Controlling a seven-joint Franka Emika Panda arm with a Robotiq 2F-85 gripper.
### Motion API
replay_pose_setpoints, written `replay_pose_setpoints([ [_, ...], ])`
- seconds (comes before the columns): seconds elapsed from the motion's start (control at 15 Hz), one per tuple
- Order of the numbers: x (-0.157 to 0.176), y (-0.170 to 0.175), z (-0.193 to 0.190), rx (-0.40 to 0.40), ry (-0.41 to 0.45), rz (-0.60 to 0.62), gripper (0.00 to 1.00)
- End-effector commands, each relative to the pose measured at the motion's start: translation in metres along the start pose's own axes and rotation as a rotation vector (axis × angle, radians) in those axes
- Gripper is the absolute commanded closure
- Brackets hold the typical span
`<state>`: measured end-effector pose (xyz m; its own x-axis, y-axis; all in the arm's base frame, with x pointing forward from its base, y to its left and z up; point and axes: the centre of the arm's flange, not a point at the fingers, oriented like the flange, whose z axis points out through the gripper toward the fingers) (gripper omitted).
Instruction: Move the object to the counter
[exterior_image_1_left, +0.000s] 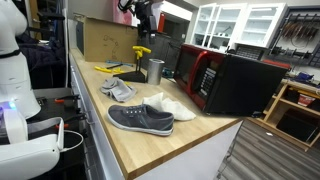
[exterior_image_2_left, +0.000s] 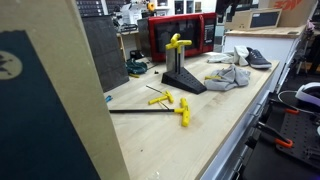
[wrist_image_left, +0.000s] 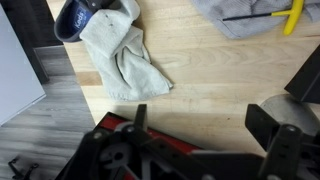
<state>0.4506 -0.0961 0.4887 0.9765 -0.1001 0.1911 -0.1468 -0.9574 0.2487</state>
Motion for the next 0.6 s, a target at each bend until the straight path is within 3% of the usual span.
replay_pose_setpoints([
  [0.0, 0.0, 0.0, 0.0, 0.0, 0.0, 0.0, 0.0],
  [0.27, 0.004, -0.011, -0.001, 0.0, 0.012, -0.001, 0.0],
  [0.53, 0.016, -0.053, -0.006, 0.042, 0.038, 0.012, 0.0],
])
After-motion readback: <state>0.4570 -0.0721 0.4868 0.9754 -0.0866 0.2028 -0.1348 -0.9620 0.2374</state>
